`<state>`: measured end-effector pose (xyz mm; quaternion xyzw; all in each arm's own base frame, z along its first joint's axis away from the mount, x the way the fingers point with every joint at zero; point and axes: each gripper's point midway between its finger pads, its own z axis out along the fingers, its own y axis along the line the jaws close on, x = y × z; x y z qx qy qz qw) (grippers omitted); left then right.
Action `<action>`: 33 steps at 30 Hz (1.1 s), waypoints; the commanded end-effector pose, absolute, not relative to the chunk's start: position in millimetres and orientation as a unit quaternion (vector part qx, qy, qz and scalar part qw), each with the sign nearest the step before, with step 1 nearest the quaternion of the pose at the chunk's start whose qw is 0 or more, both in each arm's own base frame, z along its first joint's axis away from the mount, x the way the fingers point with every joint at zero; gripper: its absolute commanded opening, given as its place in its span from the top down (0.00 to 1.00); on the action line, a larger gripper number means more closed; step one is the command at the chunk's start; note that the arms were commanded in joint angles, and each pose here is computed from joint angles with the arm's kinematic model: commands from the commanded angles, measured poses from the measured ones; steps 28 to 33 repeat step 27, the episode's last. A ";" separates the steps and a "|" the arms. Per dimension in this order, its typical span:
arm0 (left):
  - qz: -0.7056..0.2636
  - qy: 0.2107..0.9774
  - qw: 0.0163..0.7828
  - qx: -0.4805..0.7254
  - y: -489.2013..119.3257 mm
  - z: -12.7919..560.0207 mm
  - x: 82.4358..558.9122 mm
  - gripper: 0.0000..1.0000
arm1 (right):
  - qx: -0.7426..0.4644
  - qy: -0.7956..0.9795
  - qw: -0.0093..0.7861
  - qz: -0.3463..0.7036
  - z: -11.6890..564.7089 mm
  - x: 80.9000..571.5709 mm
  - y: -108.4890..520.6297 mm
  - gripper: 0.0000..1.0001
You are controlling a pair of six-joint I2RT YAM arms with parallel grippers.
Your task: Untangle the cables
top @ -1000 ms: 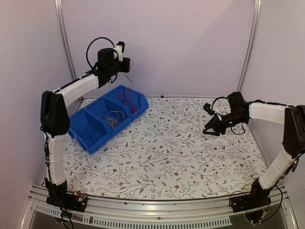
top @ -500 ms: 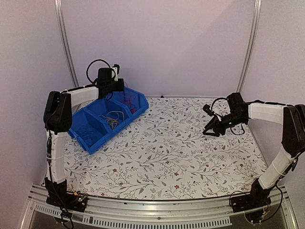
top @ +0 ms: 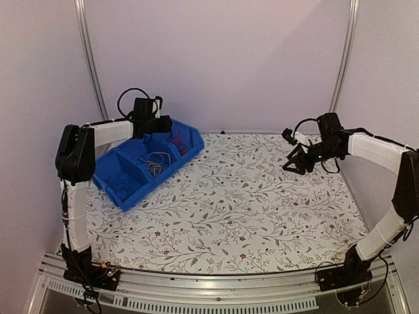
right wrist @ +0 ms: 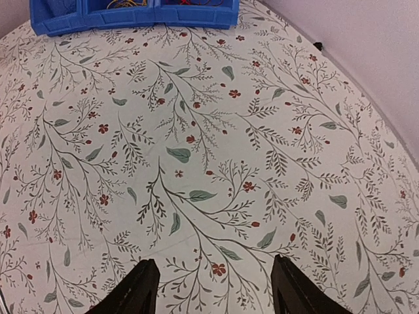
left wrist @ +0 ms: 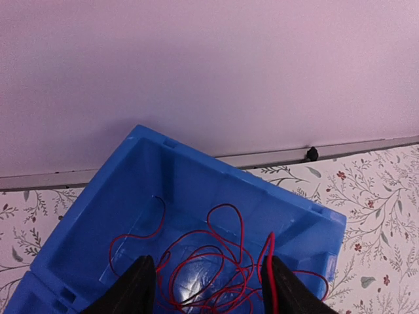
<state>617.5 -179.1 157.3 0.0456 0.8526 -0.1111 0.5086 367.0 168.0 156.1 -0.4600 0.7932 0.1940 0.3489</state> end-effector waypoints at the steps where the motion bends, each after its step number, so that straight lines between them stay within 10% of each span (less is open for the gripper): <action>1: -0.098 0.827 0.552 0.042 -166.8 231.1 599.4 0.40 | -0.442 0.779 0.431 0.109 218.7 393.8 152.8 0.33; 5: -0.118 0.814 0.567 0.049 -167.1 264.0 587.8 0.28 | -0.400 0.784 0.472 0.054 249.7 413.9 136.8 0.02; 12: -0.219 0.850 0.479 0.020 -161.5 242.3 606.0 0.21 | -0.392 0.787 0.465 0.104 260.4 411.2 149.4 0.01; 33: -0.169 0.799 0.566 0.114 -200.5 309.7 466.5 0.19 | -0.248 0.748 0.614 0.049 331.6 415.6 115.7 0.01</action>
